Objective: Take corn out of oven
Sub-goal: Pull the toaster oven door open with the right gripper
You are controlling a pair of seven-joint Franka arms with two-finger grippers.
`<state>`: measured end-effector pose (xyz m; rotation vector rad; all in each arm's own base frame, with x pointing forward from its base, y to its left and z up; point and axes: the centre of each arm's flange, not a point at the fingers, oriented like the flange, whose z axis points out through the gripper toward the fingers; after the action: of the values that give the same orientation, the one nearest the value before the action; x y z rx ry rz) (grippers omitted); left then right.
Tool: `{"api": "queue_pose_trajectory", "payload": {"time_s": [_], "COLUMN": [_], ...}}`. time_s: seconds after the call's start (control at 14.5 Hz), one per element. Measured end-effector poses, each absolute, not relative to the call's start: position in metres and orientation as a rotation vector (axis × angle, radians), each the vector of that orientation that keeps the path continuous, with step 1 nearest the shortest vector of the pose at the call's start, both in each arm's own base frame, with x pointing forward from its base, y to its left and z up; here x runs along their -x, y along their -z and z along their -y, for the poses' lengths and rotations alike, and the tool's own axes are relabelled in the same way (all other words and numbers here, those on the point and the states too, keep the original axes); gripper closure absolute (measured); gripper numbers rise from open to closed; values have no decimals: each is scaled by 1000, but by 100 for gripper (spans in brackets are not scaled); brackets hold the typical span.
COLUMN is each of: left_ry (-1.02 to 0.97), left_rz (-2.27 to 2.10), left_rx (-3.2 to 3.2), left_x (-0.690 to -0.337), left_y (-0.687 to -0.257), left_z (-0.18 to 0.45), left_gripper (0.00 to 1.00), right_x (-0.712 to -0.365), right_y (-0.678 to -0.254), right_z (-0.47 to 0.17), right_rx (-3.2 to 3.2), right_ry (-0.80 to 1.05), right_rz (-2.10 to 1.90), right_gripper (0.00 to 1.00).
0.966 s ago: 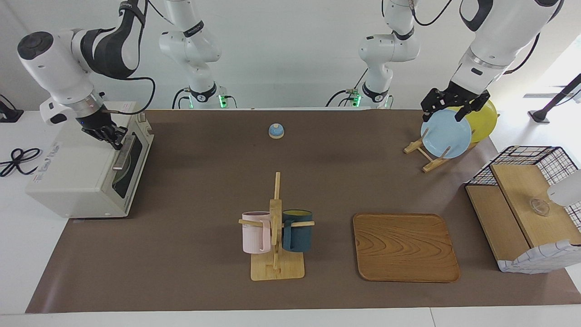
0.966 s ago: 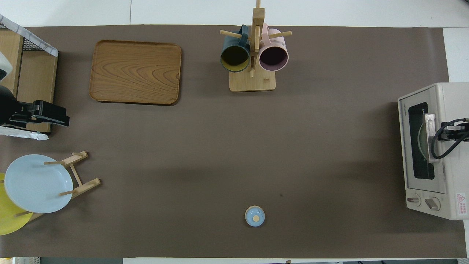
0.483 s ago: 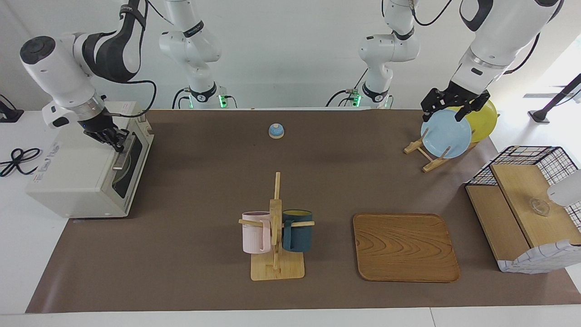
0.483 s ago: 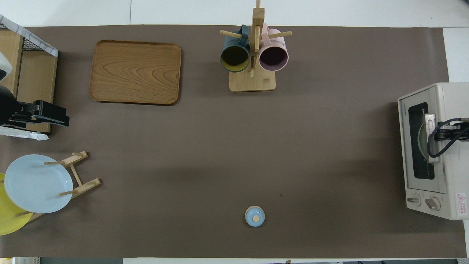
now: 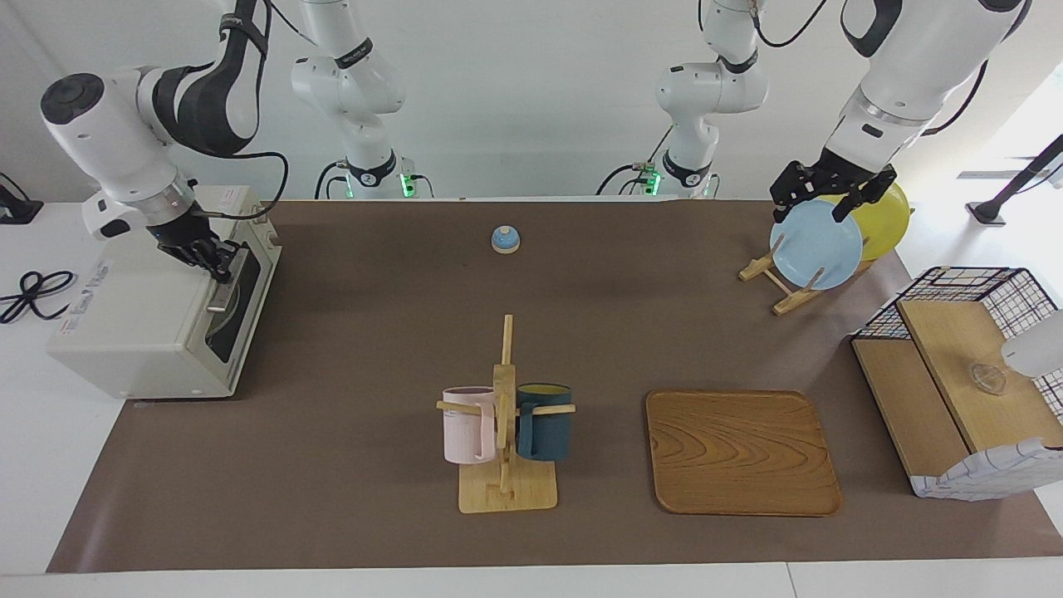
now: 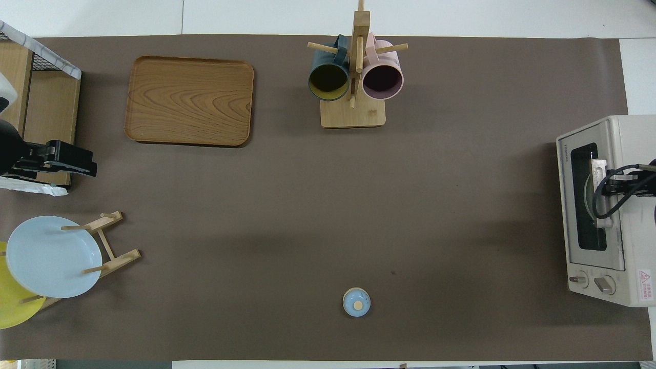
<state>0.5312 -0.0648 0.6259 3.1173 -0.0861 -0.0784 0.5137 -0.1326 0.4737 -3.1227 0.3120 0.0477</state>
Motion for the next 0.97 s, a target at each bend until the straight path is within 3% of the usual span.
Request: {"api": "queue_pose_trajectory", "payload": {"time_s": [0.41,0.97], "left_ry": [78,78], "left_rz": [86,86], "left_rx": [-3117,-3117], "left_x": [-531,-531], "left_y": [-626,-626], "left_z": [65,65], "left_gripper": [0,0], "right_x": [-525,-546], "right_y": [-457,-385], "right_z": [81,20], "right_rx": [3124,3097], "right_ry": [-64,8], "right_rz": [-228,-141], "right_gripper": [99,99]}}
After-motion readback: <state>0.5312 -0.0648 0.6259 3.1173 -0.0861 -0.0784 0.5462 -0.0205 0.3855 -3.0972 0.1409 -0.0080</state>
